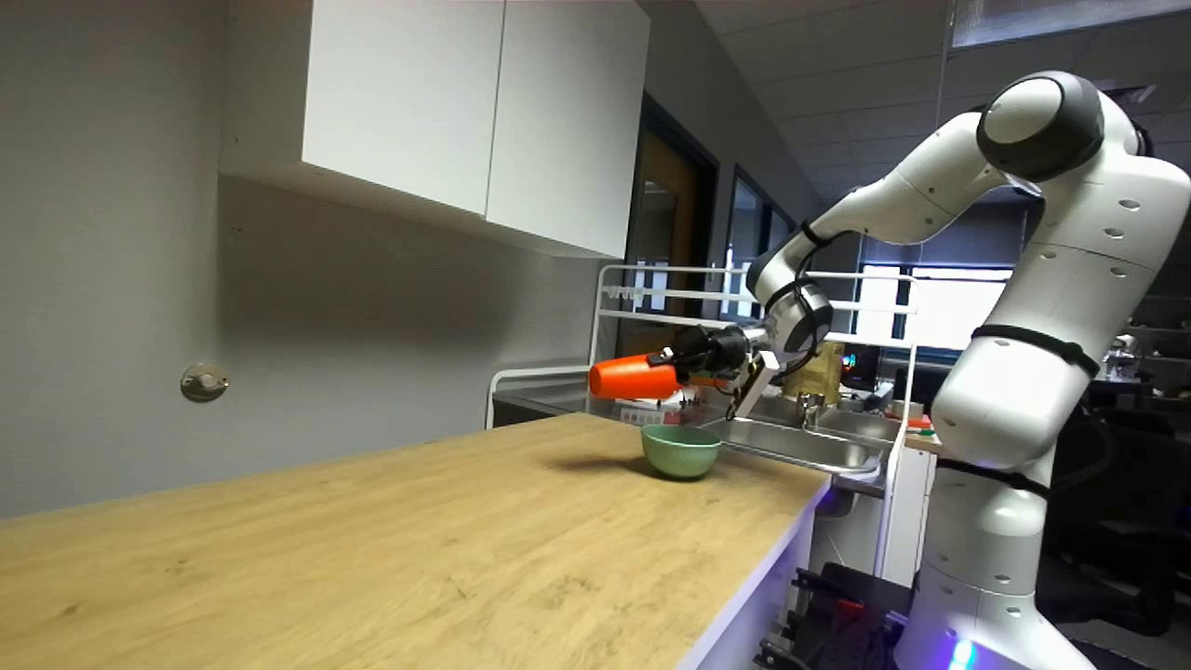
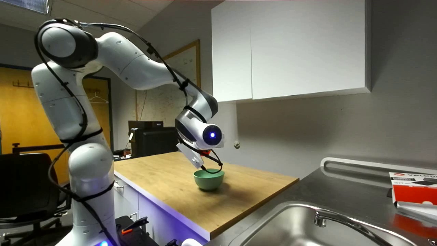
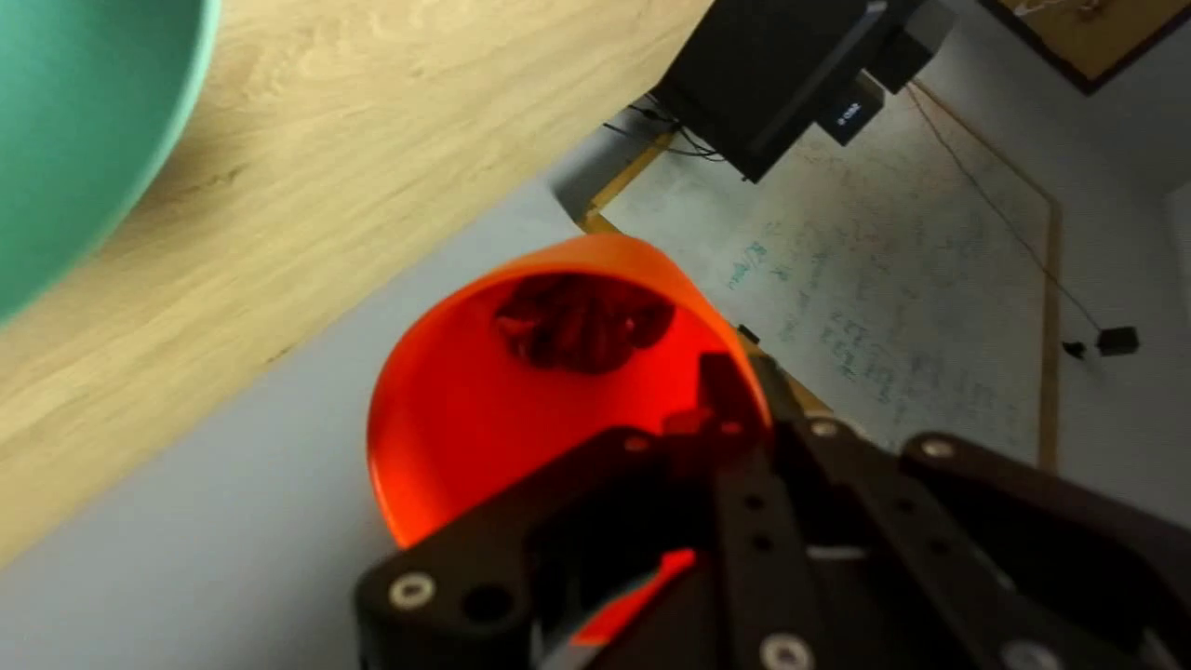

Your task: Empty the cup into the bowl

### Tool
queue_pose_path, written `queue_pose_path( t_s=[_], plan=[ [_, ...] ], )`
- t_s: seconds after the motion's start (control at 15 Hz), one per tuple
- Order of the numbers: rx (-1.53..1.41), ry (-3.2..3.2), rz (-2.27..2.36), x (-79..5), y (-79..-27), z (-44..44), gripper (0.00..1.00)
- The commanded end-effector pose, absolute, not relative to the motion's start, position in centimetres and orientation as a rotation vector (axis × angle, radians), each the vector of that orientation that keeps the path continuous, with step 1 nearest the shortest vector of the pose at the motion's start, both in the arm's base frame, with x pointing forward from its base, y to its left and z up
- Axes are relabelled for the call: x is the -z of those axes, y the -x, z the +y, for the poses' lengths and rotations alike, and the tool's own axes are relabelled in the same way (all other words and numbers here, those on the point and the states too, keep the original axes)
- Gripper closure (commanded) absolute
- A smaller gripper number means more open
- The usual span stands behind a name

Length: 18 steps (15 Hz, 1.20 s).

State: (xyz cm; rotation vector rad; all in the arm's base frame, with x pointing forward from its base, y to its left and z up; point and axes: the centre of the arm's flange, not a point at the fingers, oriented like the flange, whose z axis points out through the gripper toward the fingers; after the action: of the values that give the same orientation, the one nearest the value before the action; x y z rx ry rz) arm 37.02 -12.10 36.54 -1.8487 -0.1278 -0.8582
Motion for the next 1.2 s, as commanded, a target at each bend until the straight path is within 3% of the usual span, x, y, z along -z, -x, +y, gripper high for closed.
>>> queue_pose_path(
  t_s=[0.0,1.13],
  plan=[
    [0.887,1.73,-0.17,-35.6,-37.7,-12.8,0.98],
    [0.907,1.404,-0.208,-31.1,-37.9,-14.0,0.98]
  ],
)
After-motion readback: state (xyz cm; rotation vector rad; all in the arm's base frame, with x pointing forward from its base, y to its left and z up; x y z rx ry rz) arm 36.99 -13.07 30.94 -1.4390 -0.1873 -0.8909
